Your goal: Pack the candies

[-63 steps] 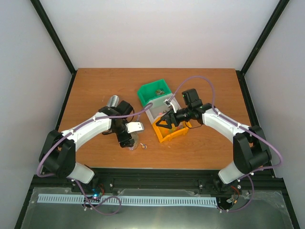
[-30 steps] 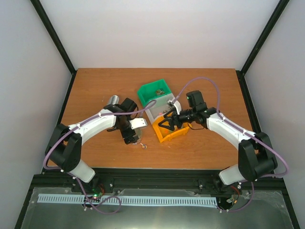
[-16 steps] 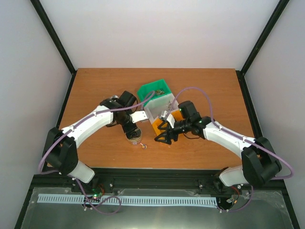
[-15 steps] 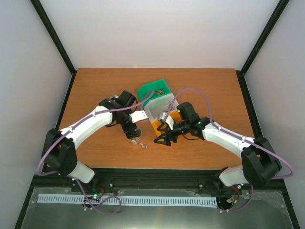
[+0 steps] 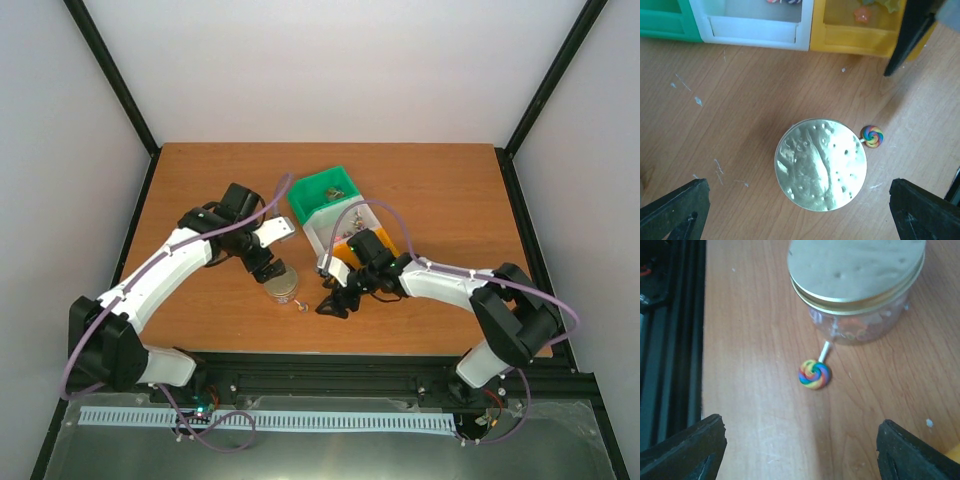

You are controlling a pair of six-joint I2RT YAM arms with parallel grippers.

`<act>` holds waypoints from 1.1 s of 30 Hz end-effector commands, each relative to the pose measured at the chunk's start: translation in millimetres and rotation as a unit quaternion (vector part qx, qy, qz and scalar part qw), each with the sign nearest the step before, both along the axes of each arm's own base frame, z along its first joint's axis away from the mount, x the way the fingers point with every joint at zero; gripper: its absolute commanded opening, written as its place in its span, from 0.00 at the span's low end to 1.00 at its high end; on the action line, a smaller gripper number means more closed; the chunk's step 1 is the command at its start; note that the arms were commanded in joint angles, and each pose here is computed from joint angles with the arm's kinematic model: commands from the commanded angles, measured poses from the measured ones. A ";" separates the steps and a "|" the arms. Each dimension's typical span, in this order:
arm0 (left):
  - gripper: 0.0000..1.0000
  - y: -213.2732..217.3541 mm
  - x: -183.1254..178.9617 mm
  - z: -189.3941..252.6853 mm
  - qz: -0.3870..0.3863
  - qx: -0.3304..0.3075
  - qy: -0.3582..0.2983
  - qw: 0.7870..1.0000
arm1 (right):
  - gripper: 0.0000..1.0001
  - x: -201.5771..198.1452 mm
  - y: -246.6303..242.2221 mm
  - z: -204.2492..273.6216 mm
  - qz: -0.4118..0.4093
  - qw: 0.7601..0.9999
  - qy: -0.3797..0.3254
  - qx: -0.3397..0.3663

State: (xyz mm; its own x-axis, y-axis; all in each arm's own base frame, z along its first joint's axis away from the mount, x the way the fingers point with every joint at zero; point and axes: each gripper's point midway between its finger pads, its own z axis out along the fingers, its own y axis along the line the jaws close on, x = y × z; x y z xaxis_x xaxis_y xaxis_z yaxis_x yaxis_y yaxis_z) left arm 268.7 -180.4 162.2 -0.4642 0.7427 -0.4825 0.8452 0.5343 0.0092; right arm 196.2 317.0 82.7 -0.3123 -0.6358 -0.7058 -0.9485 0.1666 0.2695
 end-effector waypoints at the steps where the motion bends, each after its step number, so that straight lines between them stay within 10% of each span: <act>1: 1.00 2.3 -11.3 4.5 0.010 -0.021 0.015 1.000 | 0.82 7.6 -9.1 -29.4 -0.013 0.999 0.005 -0.043; 12: 1.00 6.7 -17.9 1.9 0.004 -0.016 0.015 1.000 | 0.80 65.9 -33.3 -24.6 -0.082 0.993 -0.026 -0.077; 21: 0.99 0.2 -31.0 4.8 -0.019 -0.056 0.031 0.998 | 0.82 55.8 5.4 25.5 -0.071 0.988 -0.095 0.099; 33: 0.97 -0.2 -37.7 0.9 -0.062 -0.055 0.012 0.996 | 0.85 54.7 50.0 -2.9 -0.046 0.979 -0.153 0.127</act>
State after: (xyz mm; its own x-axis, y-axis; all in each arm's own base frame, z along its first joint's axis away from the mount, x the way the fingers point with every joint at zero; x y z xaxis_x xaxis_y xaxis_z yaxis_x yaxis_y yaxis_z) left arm 230.5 -178.3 157.0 -0.4404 0.7298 -0.5229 0.8800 0.4663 -0.0903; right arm 248.8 348.1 72.5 -0.2143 -0.4547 -0.8645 -0.9619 0.2520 0.1058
